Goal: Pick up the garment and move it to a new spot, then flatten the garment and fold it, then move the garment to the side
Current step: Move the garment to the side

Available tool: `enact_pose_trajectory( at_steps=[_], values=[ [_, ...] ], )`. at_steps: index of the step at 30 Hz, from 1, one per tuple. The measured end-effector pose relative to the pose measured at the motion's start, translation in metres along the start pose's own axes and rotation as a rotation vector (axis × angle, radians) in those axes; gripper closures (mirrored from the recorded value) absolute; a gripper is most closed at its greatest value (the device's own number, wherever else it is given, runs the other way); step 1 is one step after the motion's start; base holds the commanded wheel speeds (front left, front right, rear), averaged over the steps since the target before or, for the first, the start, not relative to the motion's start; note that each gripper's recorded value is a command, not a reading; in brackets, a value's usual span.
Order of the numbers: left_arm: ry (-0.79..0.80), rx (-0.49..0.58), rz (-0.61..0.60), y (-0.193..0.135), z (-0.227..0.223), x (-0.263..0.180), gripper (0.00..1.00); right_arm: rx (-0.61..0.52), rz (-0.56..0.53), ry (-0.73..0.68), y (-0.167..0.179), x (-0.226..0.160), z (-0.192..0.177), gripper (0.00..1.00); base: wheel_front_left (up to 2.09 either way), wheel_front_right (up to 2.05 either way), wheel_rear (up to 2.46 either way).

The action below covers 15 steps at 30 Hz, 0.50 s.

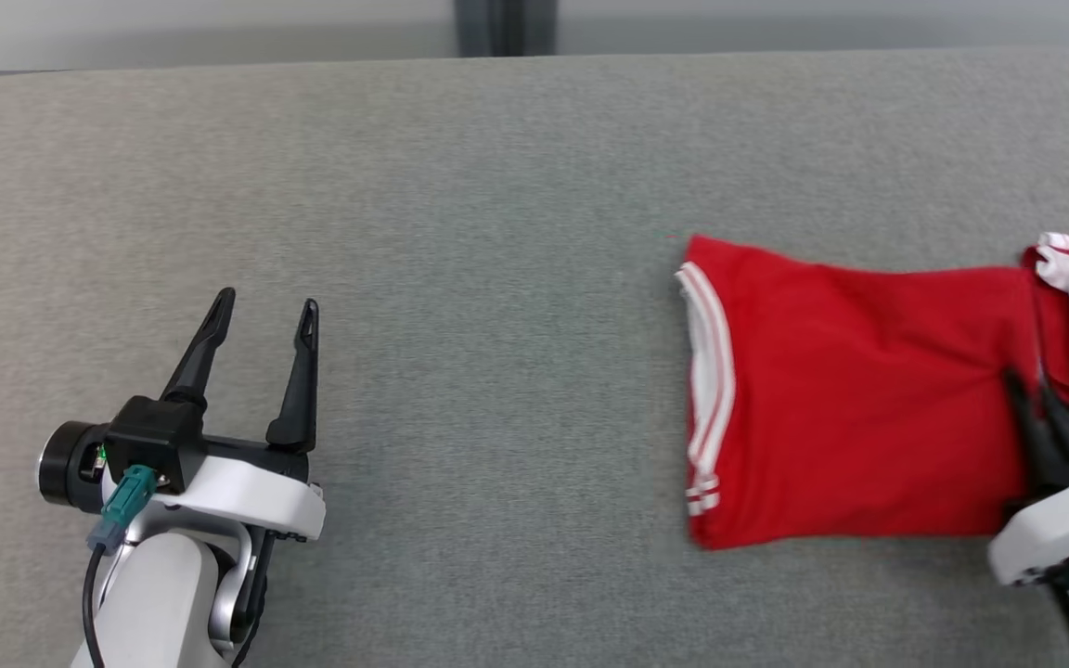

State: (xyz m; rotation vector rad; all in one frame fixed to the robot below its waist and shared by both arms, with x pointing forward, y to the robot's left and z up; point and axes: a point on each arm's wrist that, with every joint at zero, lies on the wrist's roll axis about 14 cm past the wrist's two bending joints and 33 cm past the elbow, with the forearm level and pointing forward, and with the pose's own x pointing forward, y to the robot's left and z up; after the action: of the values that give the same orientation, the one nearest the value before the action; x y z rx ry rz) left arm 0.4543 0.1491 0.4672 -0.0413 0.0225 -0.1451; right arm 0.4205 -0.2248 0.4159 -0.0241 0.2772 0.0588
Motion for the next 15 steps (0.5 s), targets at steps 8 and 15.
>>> enact_pose_trajectory(
  at_steps=[8, 15],
  values=[
    [0.029, -0.001, -0.1, -0.028, -0.016, 0.026, 0.0, -0.182, -0.17, -0.07, -0.093, -0.003, 0.048, 1.0, 0.0, 0.0, 0.0],
    [0.067, -0.012, -0.164, -0.048, -0.032, 0.04, 0.0, -0.211, -0.308, -0.089, -0.152, -0.003, 0.067, 1.0, 0.0, 0.0, 0.0]
  ],
)
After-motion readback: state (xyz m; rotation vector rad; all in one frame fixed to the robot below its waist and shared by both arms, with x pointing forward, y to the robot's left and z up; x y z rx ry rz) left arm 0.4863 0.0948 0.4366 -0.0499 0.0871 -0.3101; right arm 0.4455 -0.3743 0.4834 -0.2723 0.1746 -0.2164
